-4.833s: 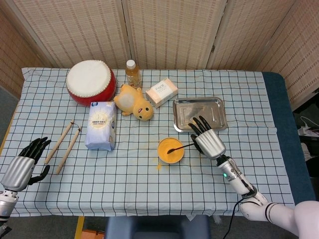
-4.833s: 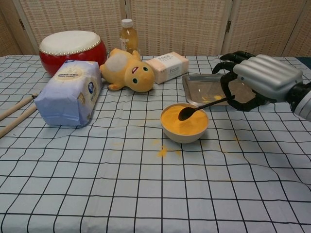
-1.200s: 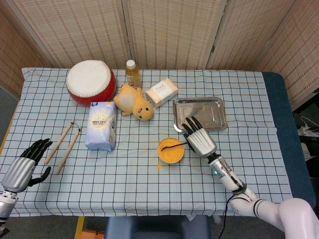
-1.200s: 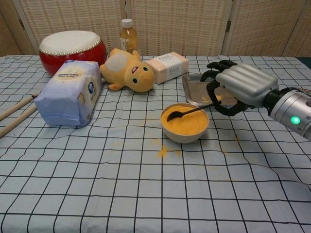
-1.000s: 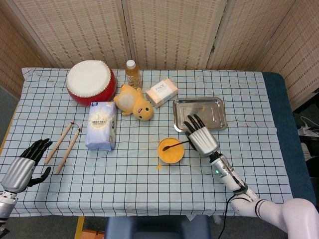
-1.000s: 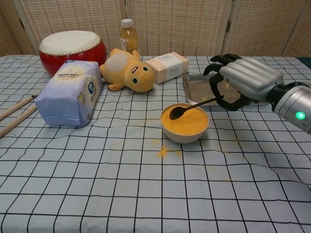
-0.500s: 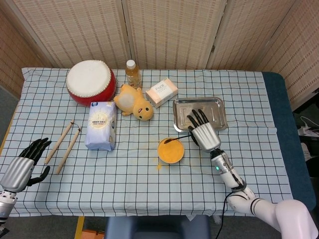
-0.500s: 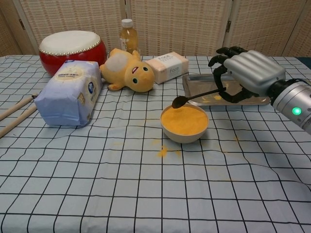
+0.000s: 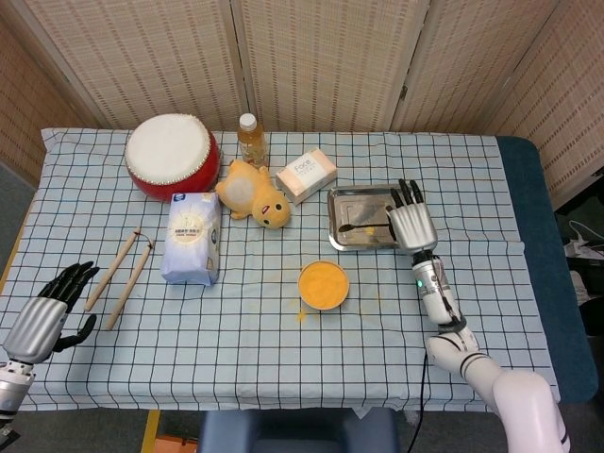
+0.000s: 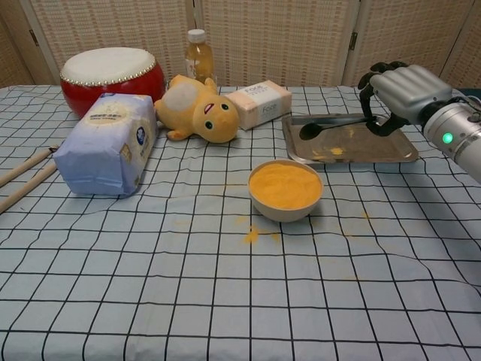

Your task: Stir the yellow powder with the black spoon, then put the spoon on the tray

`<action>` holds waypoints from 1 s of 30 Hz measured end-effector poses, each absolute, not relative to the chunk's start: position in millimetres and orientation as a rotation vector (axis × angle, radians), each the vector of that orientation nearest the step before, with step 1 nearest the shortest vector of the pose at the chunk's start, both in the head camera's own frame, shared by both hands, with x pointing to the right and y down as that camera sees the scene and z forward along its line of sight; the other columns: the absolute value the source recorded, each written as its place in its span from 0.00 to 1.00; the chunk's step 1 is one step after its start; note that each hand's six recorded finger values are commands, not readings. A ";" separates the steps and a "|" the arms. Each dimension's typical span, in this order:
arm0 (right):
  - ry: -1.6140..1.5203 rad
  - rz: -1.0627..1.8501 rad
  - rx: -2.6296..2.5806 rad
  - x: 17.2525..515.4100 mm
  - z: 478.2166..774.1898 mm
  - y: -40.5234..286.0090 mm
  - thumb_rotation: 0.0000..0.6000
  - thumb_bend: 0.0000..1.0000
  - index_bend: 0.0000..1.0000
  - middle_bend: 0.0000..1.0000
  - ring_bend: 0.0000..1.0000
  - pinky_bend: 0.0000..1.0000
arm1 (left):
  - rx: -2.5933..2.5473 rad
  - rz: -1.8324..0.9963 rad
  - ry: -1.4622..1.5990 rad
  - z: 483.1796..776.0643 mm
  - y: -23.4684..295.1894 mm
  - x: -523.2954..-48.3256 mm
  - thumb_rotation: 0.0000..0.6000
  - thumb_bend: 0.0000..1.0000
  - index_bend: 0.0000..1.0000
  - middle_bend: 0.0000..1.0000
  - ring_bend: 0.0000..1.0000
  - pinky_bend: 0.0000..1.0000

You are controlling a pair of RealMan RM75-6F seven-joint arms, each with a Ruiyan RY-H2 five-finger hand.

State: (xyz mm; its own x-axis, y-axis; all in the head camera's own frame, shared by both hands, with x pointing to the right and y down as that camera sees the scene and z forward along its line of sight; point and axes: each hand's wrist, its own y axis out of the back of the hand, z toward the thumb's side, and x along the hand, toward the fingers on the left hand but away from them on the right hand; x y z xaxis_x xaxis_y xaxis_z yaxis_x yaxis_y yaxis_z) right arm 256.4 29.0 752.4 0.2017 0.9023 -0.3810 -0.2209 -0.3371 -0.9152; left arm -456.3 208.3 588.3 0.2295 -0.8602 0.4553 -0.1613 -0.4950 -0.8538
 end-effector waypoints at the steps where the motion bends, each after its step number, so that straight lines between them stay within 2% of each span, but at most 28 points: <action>1: -0.698 1.381 -1.434 258.9 755.0 26.4 1.00 0.48 0.82 0.19 0.00 0.08 | -1.823 -1.307 0.943 588.5 208.3 -456.6 1.00 0.45 0.00 0.00 0.00 0.19; 4: -0.718 1.433 -1.447 264.4 762.8 20.6 1.00 0.48 0.75 0.19 0.00 0.08 | -1.824 -1.312 0.943 589.5 207.8 -457.1 1.00 0.45 0.00 0.00 0.00 0.19; 7: -0.735 1.464 -1.474 265.6 769.4 19.3 1.00 0.48 0.61 0.19 0.00 0.08 | -1.826 -1.315 0.942 590.2 207.5 -457.4 1.00 0.45 0.00 0.00 0.00 0.19; 8: -0.737 1.466 -1.481 264.4 770.6 19.3 1.00 0.48 0.53 0.18 0.00 0.07 | -1.826 -1.315 0.942 590.3 207.5 -457.4 1.00 0.45 0.00 0.00 0.00 0.19; 10: -0.737 1.470 -1.486 264.3 771.6 19.4 1.00 0.47 0.17 0.15 0.00 0.05 | -1.826 -1.316 0.941 590.6 207.5 -457.5 1.00 0.45 0.00 0.00 0.00 0.19; 12: -0.735 1.480 -1.490 267.1 773.1 19.4 1.00 0.47 0.02 0.12 0.00 0.04 | -1.828 -1.317 0.939 591.1 207.3 -457.3 1.00 0.45 0.00 0.00 0.00 0.19; 15: -0.732 1.507 -1.483 276.3 773.6 19.2 1.00 0.47 0.00 0.09 0.00 0.03 | -1.828 -1.316 0.938 591.2 207.9 -456.8 1.00 0.45 0.00 0.00 0.00 0.19; 22: -0.757 1.491 -1.467 289.7 760.9 22.6 1.00 0.38 0.00 0.04 0.00 0.01 | -1.824 -1.318 0.937 591.0 208.0 -456.9 1.00 0.45 0.00 0.00 0.00 0.19; 26: -0.798 1.441 -1.467 293.6 744.5 32.4 1.00 0.38 0.00 0.01 0.00 0.00 | -1.814 -1.326 0.946 590.6 206.8 -459.3 1.00 0.45 0.00 0.00 0.00 0.19; 30: -0.833 1.389 -1.476 297.2 719.6 58.0 1.00 0.38 0.00 0.00 0.00 0.00 | -1.801 -1.341 0.958 590.5 205.4 -462.8 1.00 0.45 0.00 0.00 0.00 0.19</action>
State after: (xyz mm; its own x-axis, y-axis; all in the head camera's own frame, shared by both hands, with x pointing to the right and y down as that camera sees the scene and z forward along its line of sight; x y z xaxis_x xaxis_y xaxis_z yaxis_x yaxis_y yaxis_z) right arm 297.2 58.0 719.6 0.1357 0.9205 -0.3663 -0.1106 -0.3533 -0.9289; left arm -462.8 205.4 590.5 0.1961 -0.8647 0.4624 -0.1567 -0.4931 -0.8557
